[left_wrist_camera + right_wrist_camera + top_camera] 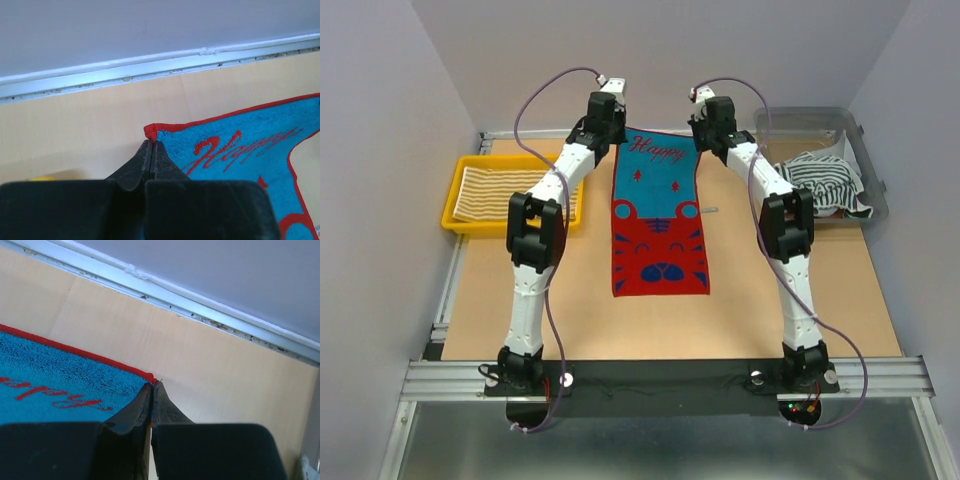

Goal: Fold and stack the towels
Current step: Fold the towel

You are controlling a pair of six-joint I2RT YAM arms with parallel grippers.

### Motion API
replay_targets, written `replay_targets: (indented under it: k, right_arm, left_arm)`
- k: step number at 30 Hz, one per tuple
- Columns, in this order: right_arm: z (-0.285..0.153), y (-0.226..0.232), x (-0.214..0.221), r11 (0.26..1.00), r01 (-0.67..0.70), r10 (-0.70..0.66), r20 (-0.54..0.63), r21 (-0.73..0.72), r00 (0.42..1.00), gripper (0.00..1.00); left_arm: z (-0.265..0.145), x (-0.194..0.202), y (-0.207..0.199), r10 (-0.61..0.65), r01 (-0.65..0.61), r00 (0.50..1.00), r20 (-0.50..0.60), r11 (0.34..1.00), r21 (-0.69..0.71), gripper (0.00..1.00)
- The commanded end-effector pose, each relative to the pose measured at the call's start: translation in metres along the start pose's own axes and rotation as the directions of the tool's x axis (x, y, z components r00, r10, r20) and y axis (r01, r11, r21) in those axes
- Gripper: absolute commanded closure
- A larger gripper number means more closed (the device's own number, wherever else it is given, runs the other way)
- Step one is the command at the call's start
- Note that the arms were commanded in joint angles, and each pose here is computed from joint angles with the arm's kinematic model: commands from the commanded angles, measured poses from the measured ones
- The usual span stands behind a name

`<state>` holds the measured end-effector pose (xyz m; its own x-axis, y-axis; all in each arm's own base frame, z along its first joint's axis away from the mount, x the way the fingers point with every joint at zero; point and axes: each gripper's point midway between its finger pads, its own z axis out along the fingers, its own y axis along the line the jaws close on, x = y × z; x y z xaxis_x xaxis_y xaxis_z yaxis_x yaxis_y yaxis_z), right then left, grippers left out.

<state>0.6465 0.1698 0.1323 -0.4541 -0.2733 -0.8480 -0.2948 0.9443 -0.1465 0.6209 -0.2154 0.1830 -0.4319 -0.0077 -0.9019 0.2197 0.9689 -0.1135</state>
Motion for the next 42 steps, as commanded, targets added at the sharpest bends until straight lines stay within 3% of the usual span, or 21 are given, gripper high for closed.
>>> replay_targets:
  k: [1, 6, 8, 9, 21, 25, 33, 37, 42]
  right_arm:
    - [-0.011, -0.02, -0.022, 0.999, 0.004, -0.005, 0.058, 0.033, 0.998, 1.0]
    - [-0.042, -0.008, -0.015, 1.0, -0.01, 0.011, 0.035, -0.029, 0.999, 0.99]
    - [-0.048, 0.006, 0.009, 0.995, -0.02, 0.019, -0.016, -0.093, 1.0, 1.0]
    - [-0.065, 0.006, -0.003, 0.995, -0.024, 0.025, 0.009, -0.102, 1.0, 1.0]
    - [-0.165, 0.045, 0.041, 0.974, -0.102, 0.089, -0.072, -0.203, 0.993, 0.99]
    - [-0.192, 0.065, 0.08, 0.954, -0.16, 0.124, -0.156, -0.252, 0.98, 1.0]
    - [-0.225, 0.093, 0.151, 0.922, -0.28, 0.184, -0.332, -0.268, 0.925, 1.0]
    - [-0.239, 0.097, 0.154, 0.918, -0.284, 0.185, -0.331, -0.279, 0.925, 1.0]
    - [-0.243, 0.092, 0.142, 0.925, -0.279, 0.197, -0.302, -0.257, 0.933, 1.0]
  left_arm:
    - [-0.006, -0.027, 0.008, 0.037, -0.039, 0.997, 0.066, 0.999, 0.024, 1.0]
    - [-0.03, -0.012, 0.002, 0.027, -0.03, 0.999, 0.044, 0.997, 0.073, 1.0]
    - [-0.044, 0.0, 0.001, 0.016, -0.017, 1.0, 0.016, 0.996, 0.082, 1.0]
    - [-0.049, 0.002, -0.002, 0.008, -0.009, 1.0, 0.014, 0.995, 0.098, 1.0]
    - [-0.142, 0.075, -0.021, -0.128, 0.155, 0.98, -0.156, 0.971, 0.182, 1.0]
    - [-0.169, 0.121, -0.023, -0.165, 0.21, 0.956, -0.243, 0.963, 0.171, 1.0]
    - [-0.202, 0.176, -0.031, -0.192, 0.251, 0.922, -0.336, 0.957, 0.142, 1.0]
    - [-0.211, 0.184, -0.03, -0.209, 0.263, 0.917, -0.339, 0.957, 0.121, 1.0]
    - [-0.215, 0.162, -0.023, -0.213, 0.248, 0.933, -0.289, 0.965, 0.09, 1.0]
